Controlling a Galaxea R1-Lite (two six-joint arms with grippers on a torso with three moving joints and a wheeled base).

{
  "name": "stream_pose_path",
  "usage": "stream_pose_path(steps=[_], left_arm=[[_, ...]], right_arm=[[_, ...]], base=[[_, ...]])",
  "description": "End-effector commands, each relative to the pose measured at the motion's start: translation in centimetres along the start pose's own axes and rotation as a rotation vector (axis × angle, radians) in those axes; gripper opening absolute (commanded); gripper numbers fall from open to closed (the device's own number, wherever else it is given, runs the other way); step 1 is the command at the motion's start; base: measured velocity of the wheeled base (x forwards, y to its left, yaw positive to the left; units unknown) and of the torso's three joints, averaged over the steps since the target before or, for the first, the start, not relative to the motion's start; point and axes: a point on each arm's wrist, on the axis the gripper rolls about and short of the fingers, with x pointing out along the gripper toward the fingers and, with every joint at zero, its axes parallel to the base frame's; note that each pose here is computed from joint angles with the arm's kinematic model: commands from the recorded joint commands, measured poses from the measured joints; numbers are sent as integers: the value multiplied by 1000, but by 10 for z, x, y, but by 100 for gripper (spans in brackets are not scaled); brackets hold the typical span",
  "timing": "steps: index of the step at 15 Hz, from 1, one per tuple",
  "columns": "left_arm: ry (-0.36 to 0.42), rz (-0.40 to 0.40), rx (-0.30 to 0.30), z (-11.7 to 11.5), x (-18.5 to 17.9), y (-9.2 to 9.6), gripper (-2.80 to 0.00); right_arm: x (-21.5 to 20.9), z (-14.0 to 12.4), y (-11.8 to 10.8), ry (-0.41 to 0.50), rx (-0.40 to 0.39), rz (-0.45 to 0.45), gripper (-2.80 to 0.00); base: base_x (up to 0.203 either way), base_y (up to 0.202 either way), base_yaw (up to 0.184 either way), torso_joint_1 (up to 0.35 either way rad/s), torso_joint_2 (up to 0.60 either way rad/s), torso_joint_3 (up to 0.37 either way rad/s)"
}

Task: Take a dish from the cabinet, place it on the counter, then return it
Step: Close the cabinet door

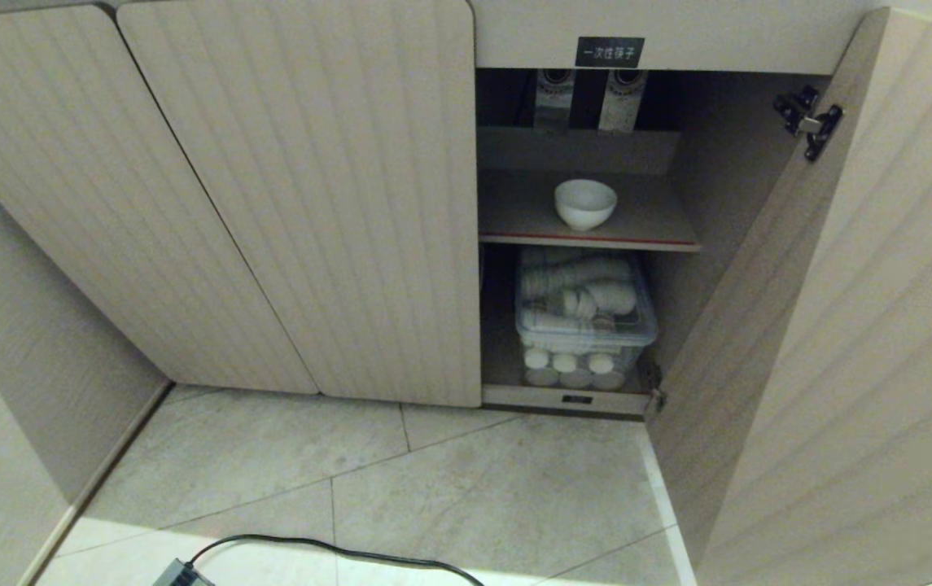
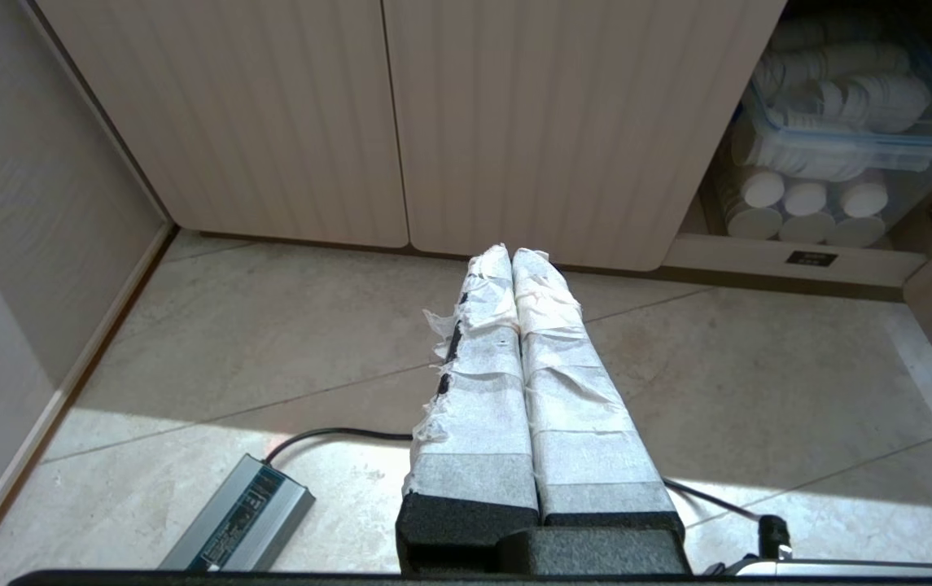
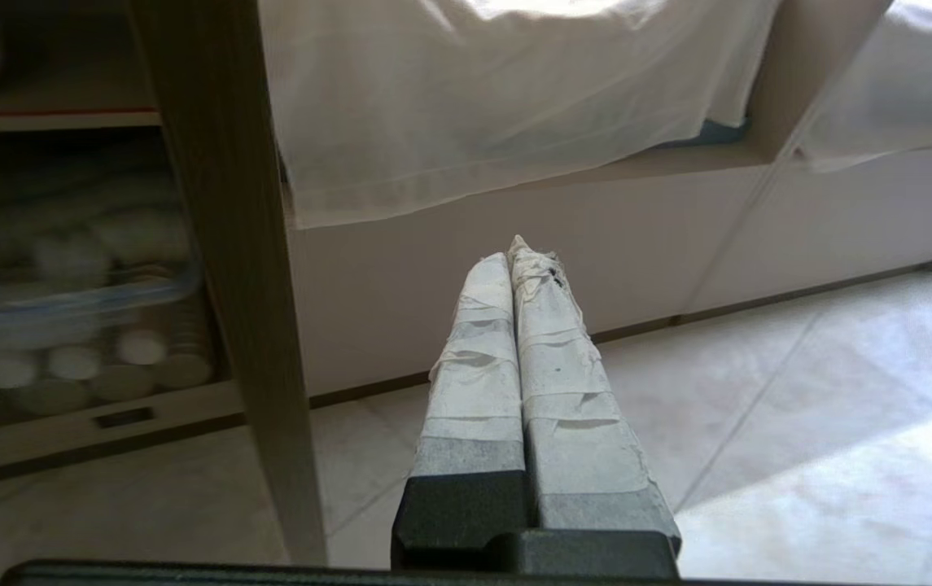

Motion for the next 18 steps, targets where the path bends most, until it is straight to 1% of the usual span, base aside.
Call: stream_pose_path(steps=[1, 2, 5, 7, 11, 13, 15, 16, 18], left_arm=[[0, 1, -1, 0, 0, 0, -280], [0, 1, -1, 0, 0, 0, -280], [0, 1, 0, 0, 0, 0, -280], [-1, 1, -1, 0, 0, 0, -280], [-1, 1, -1, 0, 0, 0, -280], [0, 1, -1, 0, 0, 0, -280], [-1, 1, 0, 0, 0, 0, -280], [0, 1, 0, 0, 0, 0, -280], [-1, 1, -1, 0, 0, 0, -280]], right_arm=[[0, -3, 0, -2, 15, 25, -280], [0, -4, 0, -8, 23, 33, -280], [1, -8, 2, -8, 98, 94, -280], [3, -8, 3, 8, 144, 114, -280], [7, -8, 6, 33, 148, 128, -280], [14, -1, 10, 56, 152, 159, -280], [18, 3, 13, 55, 166, 190, -280], [18, 6, 13, 37, 183, 204, -280], [18, 7, 13, 27, 188, 214, -280]], base=[[0, 0, 0, 0, 0, 0], [0, 0, 0, 0, 0, 0], [0, 0, 0, 0, 0, 0], [0, 0, 0, 0, 0, 0], [0, 0, 0, 0, 0, 0], [0, 0, 0, 0, 0, 0], [0, 0, 0, 0, 0, 0], [0, 0, 0, 0, 0, 0], [0, 0, 0, 0, 0, 0]])
